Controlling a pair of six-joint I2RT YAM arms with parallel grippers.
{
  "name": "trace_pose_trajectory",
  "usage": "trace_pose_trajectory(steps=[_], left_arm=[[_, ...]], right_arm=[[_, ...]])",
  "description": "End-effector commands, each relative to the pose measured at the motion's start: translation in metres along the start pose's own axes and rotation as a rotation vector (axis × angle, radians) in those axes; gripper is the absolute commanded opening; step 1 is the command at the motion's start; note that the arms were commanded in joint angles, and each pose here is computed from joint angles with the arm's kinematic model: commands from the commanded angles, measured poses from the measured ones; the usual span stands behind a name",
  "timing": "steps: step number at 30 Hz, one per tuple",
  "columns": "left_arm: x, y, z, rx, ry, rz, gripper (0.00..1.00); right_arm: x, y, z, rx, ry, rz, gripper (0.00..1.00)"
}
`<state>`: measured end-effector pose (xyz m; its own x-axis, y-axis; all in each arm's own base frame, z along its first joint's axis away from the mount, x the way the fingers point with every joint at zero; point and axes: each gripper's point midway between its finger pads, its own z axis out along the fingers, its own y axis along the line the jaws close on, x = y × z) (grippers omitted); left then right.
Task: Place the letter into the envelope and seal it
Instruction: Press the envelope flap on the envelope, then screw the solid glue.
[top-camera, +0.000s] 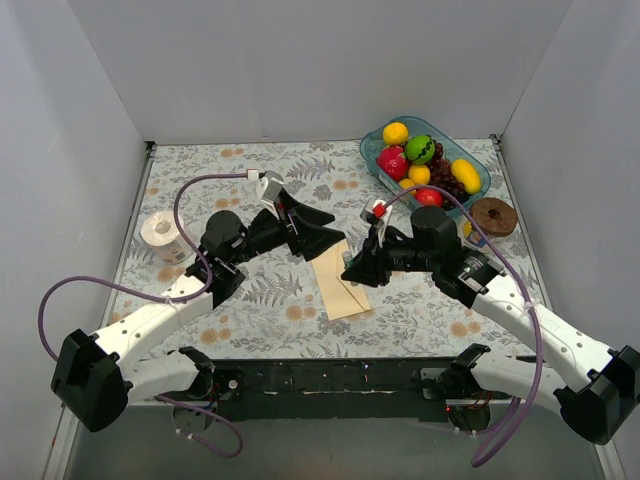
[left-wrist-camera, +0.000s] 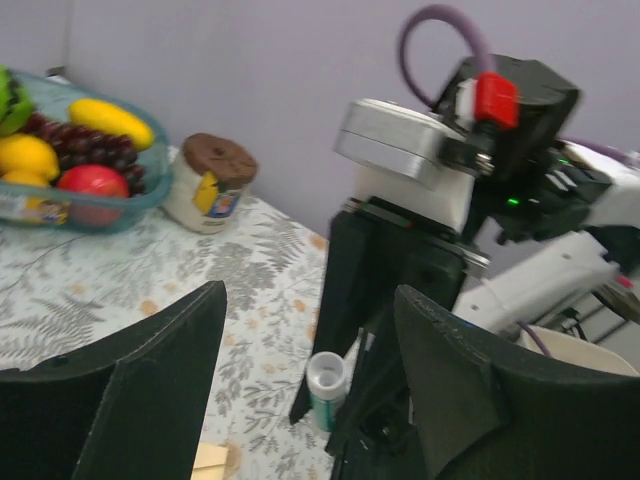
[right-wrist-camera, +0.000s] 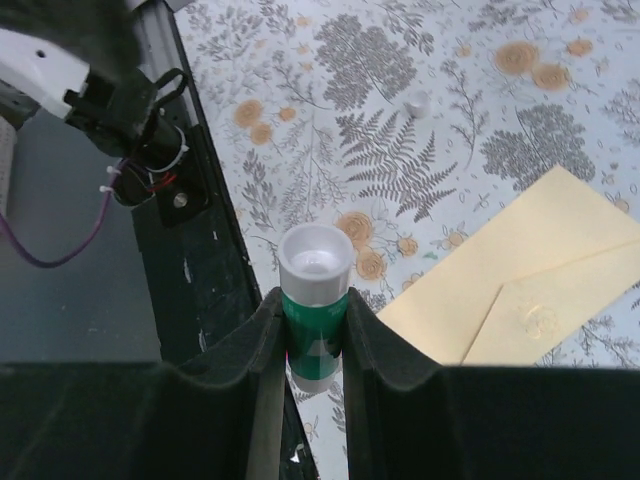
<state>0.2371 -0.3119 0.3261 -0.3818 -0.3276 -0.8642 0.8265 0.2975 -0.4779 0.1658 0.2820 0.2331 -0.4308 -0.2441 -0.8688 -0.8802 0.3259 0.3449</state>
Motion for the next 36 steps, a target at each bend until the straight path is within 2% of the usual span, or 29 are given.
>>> trace_pose_trajectory(steps=[1, 5, 10, 23, 27, 31, 36], left_arm=[[0.016, -0.048, -0.018, 0.249, 0.090, -0.012, 0.66], [0.031, -0.068, -0.032, 0.399, 0.136, -0.049, 0.62], [0.039, -0.073, -0.037, 0.436, 0.159, -0.066, 0.58], [0.015, -0.080, -0.029, 0.461, 0.075, -0.052, 0.55], [0.016, -0.077, -0.025, 0.453, 0.077, -0.056, 0.51], [0.020, -0.079, -0.024, 0.490, 0.107, -0.085, 0.38], [0.021, -0.079, -0.024, 0.495, 0.097, -0.099, 0.38]], right_arm=[[-0.028, 0.029, -0.008, -0.140, -0.124, -0.129, 0.01], [-0.043, 0.042, -0.015, -0.186, -0.190, -0.157, 0.01], [-0.058, 0.055, -0.022, -0.225, -0.251, -0.184, 0.01], [-0.047, 0.056, -0.015, -0.273, -0.204, -0.148, 0.01], [-0.047, 0.057, -0.017, -0.270, -0.210, -0.146, 0.01], [-0.046, 0.057, -0.017, -0.269, -0.206, -0.144, 0.01], [-0.044, 0.057, -0.015, -0.277, -0.197, -0.137, 0.01]])
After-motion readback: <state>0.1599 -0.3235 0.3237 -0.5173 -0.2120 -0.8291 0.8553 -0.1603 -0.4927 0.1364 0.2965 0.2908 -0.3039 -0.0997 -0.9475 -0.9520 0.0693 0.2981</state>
